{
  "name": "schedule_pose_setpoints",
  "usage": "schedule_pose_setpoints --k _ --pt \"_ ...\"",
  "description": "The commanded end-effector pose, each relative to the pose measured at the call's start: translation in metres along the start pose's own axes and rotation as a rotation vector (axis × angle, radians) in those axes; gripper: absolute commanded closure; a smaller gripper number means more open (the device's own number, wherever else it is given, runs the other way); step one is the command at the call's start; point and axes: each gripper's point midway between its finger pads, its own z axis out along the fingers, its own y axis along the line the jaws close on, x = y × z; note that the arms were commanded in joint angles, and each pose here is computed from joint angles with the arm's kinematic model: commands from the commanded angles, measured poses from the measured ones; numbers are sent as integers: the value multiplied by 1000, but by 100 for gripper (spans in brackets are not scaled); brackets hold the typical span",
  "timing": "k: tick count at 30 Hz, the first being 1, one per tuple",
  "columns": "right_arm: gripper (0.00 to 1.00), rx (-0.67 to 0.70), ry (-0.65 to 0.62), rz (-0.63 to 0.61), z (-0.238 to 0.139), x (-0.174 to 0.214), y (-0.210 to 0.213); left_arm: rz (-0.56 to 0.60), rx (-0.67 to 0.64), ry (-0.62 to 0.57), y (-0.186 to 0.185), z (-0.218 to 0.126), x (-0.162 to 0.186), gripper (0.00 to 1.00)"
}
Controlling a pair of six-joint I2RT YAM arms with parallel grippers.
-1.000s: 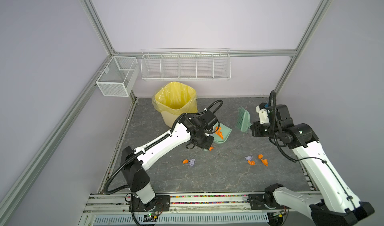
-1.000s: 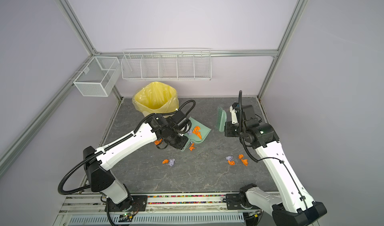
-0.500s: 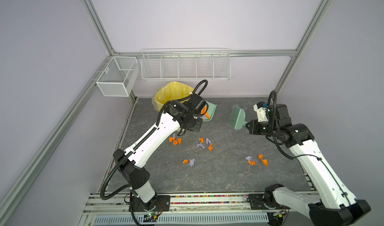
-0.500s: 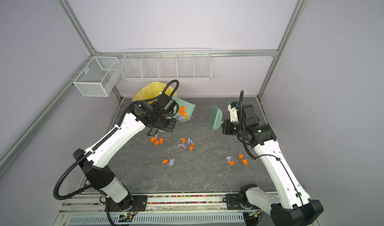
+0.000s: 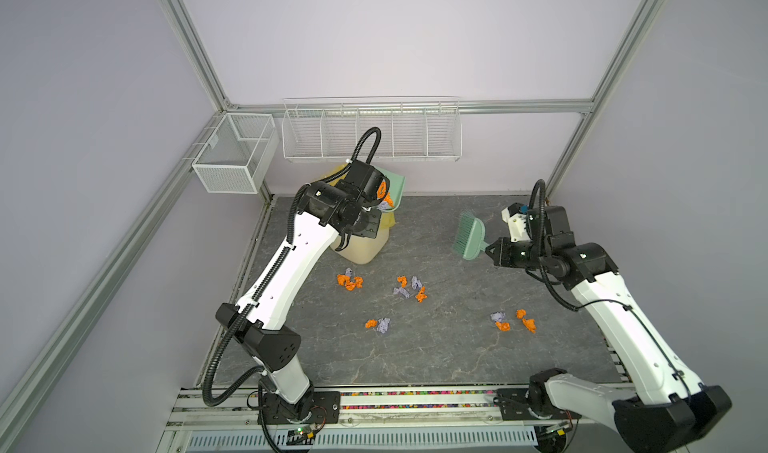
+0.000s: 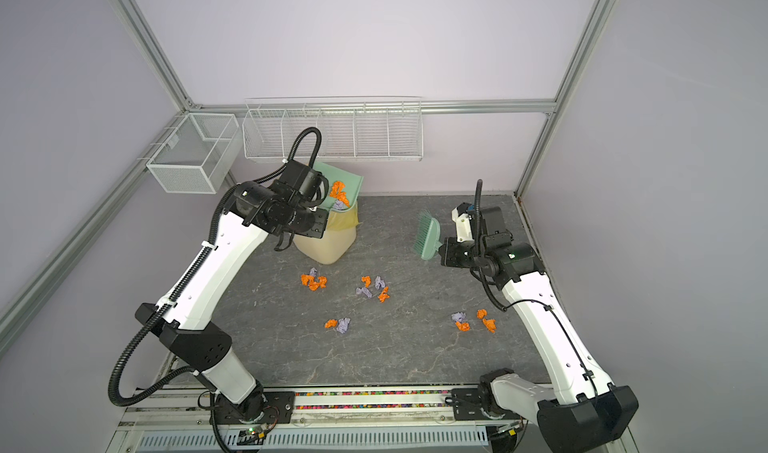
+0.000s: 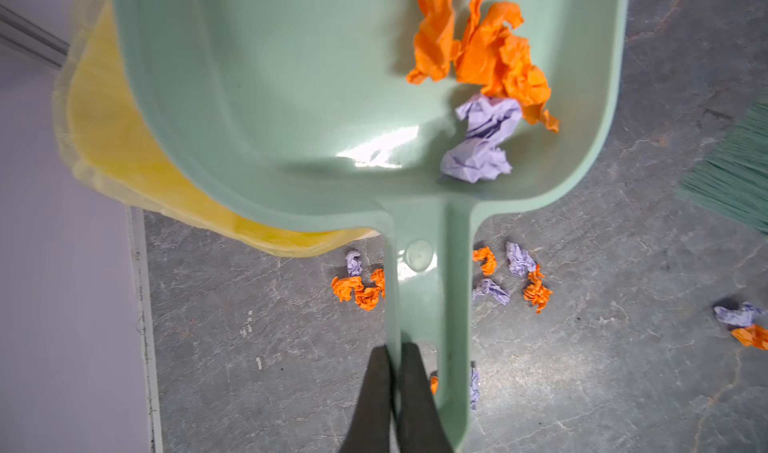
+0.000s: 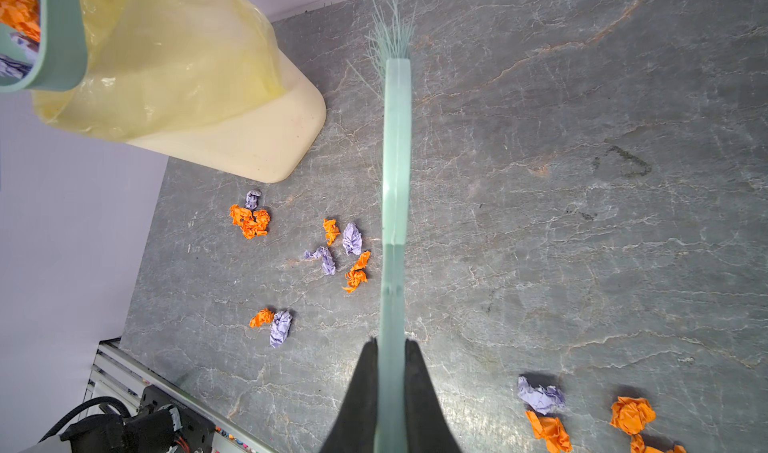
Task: Sweep away the paper scraps from the table
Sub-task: 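Lift the dustpan toward the yellow bin with the left gripper while the right draws back, then tip the green dustpan over the yellow bin with the left gripper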
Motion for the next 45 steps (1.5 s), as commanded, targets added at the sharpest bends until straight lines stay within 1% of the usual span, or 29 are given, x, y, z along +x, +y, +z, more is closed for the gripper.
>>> schedule_pose_setpoints --k 1,4,6,9,13,17,20,24,27,29,33,36,38,41,42,45 --pt "93 -38 -32 20 0 -5 5 36 -78 24 20 -4 3 100" --pt "93 -44 -17 14 2 -3 6 36 -136 23 34 -6 3 100" --pt "93 -25 -8 8 2 -1 3 32 -167 11 40 -7 0 100" --pt "93 -12 0 8 0 1 1 38 -190 9 45 -8 0 100" --pt "93 -3 -25 5 -3 1 -2 39 -214 5 53 -11 -4 100" --pt "93 -2 -27 -4 -2 0 -2 61 -314 -7 70 -17 -8 100" --pt "93 2 -12 -11 2 3 -4 78 -399 10 82 -12 -5 100" --pt "93 22 24 -10 8 15 -11 71 -448 7 88 -9 -4 100" --pt "93 30 21 -10 6 19 -14 84 -527 -18 98 -11 -12 100" --pt "93 45 10 -13 5 21 -17 110 -587 -21 104 -11 -16 100" --pt "93 81 16 -19 5 24 -25 182 -762 -5 119 -11 -25 100" --pt "93 91 21 -30 5 25 -27 236 -876 -5 122 -12 -31 100" --pt "93 101 22 -37 5 25 -29 311 -951 -13 116 -12 -35 100" --pt "93 108 23 -40 5 26 -30 478 -1091 -25 97 -10 -39 100" --pt "93 105 24 -38 5 27 -30 489 -1114 -26 95 -10 -38 100" --pt "93 104 24 -32 5 31 -32 424 -1040 -32 96 -12 -36 100"
